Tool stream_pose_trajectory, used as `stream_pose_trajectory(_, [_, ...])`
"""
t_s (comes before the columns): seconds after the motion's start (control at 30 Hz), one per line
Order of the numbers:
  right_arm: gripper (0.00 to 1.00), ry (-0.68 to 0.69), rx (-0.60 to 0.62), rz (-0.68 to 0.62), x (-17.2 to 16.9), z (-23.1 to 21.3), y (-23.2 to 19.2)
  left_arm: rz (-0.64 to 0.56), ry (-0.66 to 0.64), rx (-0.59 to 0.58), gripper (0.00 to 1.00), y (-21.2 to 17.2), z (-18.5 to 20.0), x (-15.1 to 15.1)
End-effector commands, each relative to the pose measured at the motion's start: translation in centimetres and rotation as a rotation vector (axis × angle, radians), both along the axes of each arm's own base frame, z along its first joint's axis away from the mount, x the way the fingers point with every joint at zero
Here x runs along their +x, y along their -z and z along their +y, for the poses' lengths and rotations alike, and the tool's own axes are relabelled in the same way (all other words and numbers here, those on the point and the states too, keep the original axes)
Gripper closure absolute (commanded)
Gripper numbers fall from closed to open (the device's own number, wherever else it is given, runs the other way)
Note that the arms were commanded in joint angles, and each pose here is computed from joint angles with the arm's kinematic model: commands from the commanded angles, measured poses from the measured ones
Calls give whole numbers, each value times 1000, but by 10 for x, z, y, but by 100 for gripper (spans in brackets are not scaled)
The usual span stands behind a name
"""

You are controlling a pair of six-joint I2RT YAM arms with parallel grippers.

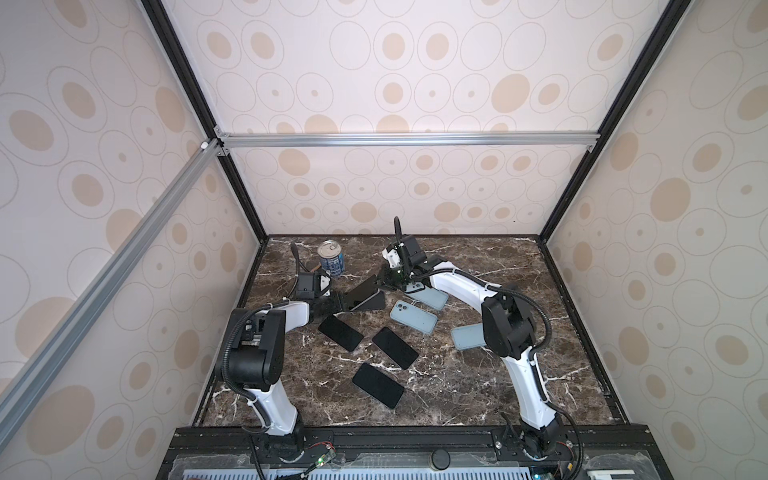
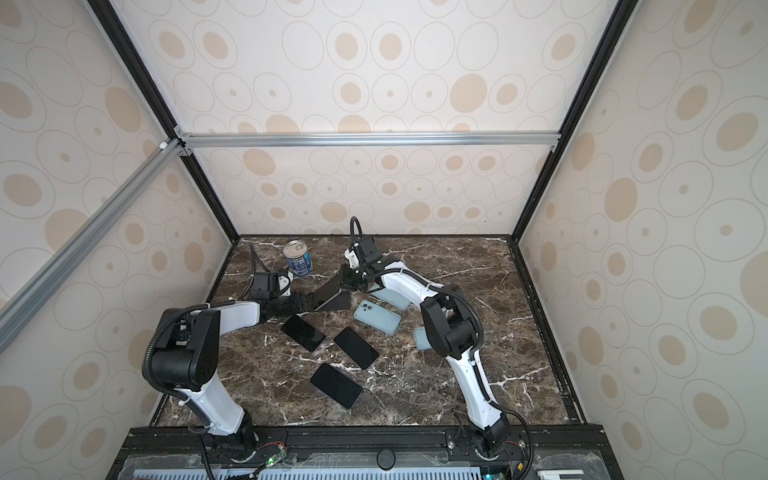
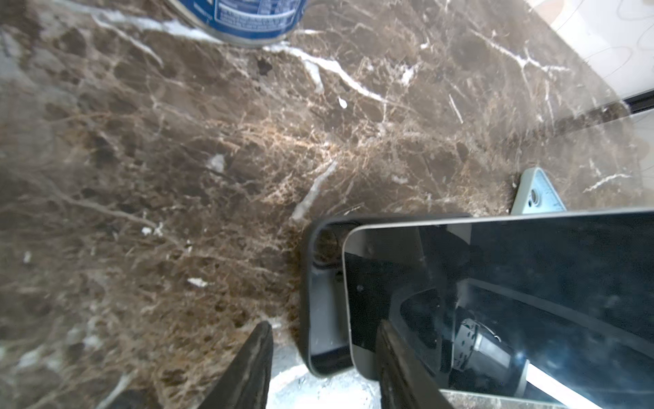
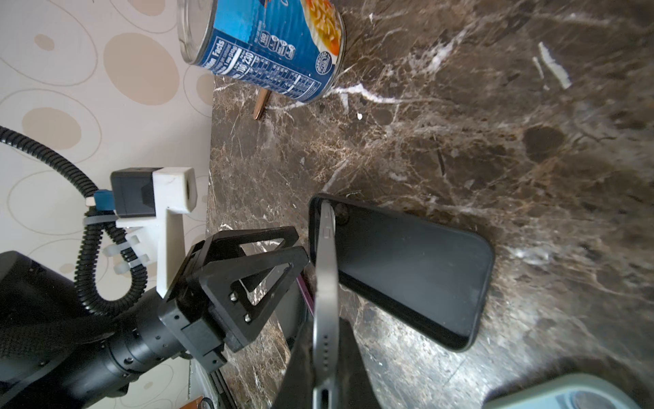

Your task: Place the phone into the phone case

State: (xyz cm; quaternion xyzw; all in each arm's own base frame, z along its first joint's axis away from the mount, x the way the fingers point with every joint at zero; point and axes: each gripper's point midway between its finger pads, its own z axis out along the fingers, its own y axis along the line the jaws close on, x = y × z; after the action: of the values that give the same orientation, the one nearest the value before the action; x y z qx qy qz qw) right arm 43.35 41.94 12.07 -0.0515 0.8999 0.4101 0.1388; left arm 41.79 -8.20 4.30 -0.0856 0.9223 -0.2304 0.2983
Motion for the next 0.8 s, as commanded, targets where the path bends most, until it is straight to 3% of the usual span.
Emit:
stream_pose_trajectory(0.0, [100, -14, 53, -21, 4, 14, -11, -44, -2, -43, 51, -10, -1, 13])
stream_pose_trajectory(0.4, [100, -13, 53, 78, -11, 7, 11, 3, 1, -77, 52, 3, -5, 9])
stream_pose_trajectory(0.63, [100, 4, 65, 98, -26, -8, 12, 36, 13, -119, 64, 10, -11, 7])
stream_pose_trajectory(0.77, [100, 29, 66, 105, -25, -15, 21, 67, 12, -160, 64, 16, -16, 4])
